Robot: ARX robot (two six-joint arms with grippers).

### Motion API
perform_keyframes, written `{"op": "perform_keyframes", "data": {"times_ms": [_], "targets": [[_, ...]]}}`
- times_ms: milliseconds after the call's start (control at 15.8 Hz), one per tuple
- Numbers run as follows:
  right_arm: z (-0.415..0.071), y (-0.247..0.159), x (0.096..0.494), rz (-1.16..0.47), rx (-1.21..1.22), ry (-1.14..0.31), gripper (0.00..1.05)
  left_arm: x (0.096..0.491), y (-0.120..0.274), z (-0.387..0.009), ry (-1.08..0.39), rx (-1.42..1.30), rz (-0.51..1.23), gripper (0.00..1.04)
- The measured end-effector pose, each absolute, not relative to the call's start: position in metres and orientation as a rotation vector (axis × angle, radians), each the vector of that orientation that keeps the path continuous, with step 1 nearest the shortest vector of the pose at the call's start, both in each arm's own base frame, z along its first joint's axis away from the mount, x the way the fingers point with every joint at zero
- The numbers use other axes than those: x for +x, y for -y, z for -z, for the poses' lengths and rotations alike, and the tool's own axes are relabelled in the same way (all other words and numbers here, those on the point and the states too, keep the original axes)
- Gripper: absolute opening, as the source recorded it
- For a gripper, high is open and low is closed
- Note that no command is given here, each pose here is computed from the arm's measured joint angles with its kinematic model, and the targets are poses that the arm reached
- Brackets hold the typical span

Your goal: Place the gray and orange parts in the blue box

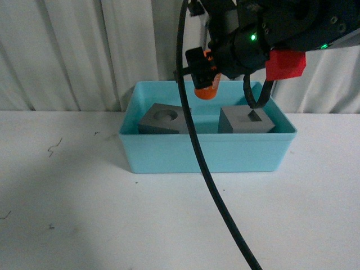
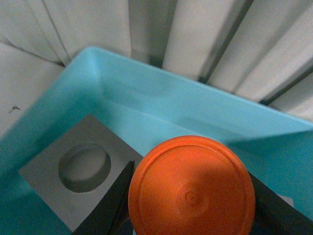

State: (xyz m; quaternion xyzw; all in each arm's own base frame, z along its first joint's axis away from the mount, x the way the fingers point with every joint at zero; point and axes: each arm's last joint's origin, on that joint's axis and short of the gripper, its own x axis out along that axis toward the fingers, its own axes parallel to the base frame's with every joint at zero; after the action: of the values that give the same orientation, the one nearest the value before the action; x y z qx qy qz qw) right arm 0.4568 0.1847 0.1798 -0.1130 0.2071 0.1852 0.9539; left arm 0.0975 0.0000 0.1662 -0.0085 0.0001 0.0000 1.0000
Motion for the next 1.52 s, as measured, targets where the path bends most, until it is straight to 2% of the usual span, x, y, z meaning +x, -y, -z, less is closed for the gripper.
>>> {"op": "perform_keyframes", "data": {"times_ms": [569, 885, 948, 1201, 1391, 1518], "targets": [[-0.116, -0.197, 0.462, -0.308, -0.202, -0.585, 0.48, 0.097, 0.0, -0.166, 0.0, -0.017, 0.0, 0.98], [-0.113, -0.206, 0.462, -0.293, -0.176, -0.596, 0.48, 0.097, 0.0, -0.166, 0.0, -0.017, 0.0, 0.98], [-0.112, -0.206, 0.462, -0.293, -0.173, -0.603, 0.53, 0.097, 0.0, -0.166, -0.001, -0.017, 0.0, 0.98], [-0.115, -0.21, 0.462, -0.294, -0.143, -0.564, 0.97, 0.097, 0.0, -0.166, -0.001, -0.017, 0.0, 0.98], [-0.158, -0.201, 0.443, -0.309, -0.088, -0.425, 0.98, 0.097, 0.0, -0.166, -0.001, -0.017, 0.0, 0.98], [-0.234, -0.174, 0.403, -0.318, -0.033, -0.226, 0.98, 0.097, 0.0, -0.166, -0.001, -0.017, 0.0, 0.98]]}}
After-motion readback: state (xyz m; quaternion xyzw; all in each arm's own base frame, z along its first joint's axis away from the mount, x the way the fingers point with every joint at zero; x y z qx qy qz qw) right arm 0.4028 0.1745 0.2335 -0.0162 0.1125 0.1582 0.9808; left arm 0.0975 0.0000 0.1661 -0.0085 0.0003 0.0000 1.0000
